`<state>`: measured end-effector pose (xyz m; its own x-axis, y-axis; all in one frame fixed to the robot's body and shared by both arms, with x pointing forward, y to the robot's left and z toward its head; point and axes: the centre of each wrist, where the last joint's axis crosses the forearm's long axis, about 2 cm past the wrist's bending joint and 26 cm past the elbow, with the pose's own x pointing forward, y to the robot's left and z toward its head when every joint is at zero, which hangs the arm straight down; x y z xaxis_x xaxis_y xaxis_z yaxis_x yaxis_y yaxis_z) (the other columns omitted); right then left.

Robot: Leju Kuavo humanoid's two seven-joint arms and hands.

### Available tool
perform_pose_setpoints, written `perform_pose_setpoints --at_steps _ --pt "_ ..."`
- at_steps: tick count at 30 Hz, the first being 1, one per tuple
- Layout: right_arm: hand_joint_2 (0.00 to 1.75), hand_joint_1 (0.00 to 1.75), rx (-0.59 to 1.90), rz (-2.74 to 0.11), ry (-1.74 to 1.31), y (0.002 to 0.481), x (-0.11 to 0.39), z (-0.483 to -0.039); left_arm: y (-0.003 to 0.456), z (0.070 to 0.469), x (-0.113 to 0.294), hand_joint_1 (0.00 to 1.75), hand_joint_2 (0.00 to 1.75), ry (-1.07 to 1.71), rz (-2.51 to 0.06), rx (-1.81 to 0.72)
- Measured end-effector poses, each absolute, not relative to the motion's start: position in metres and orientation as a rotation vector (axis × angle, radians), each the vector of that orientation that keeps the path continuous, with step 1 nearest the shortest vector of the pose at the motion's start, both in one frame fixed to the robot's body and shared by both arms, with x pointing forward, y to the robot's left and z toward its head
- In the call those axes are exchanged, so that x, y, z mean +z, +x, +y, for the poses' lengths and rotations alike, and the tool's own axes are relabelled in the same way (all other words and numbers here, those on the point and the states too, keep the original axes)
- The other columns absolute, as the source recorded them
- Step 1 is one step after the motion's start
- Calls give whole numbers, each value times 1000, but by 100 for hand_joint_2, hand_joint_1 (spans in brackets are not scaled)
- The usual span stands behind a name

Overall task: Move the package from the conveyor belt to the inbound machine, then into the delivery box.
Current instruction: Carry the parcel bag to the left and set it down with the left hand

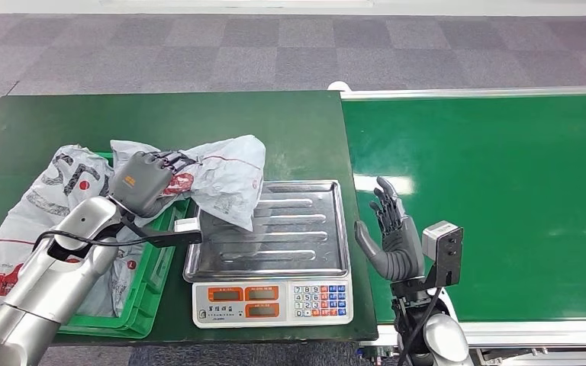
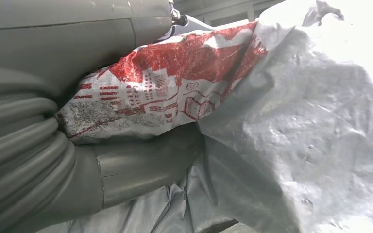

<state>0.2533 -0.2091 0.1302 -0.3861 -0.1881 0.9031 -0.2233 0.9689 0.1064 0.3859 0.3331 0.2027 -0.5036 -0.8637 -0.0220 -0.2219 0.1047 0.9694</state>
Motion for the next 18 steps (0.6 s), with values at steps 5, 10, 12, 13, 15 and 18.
perform_pose_setpoints --at_steps 5,10,12,13,15,18 --pt "175 0 39 -1978 294 253 130 -209 386 333 203 175 175 1060 -1807 -1428" --pt "175 0 39 -1979 294 253 130 -209 386 333 203 175 175 1060 -1807 -1428" --pt "175 0 39 -1979 294 253 130 -209 386 333 203 175 175 1060 -1807 -1428" --pt "175 0 39 -1978 294 253 130 -209 386 333 203 175 175 1060 -1807 -1428" --pt "175 0 39 -1979 294 253 130 -209 386 333 203 175 175 1060 -1807 -1428" --pt "175 0 39 -1979 294 253 130 -209 386 333 203 175 175 1060 -1807 -1428"
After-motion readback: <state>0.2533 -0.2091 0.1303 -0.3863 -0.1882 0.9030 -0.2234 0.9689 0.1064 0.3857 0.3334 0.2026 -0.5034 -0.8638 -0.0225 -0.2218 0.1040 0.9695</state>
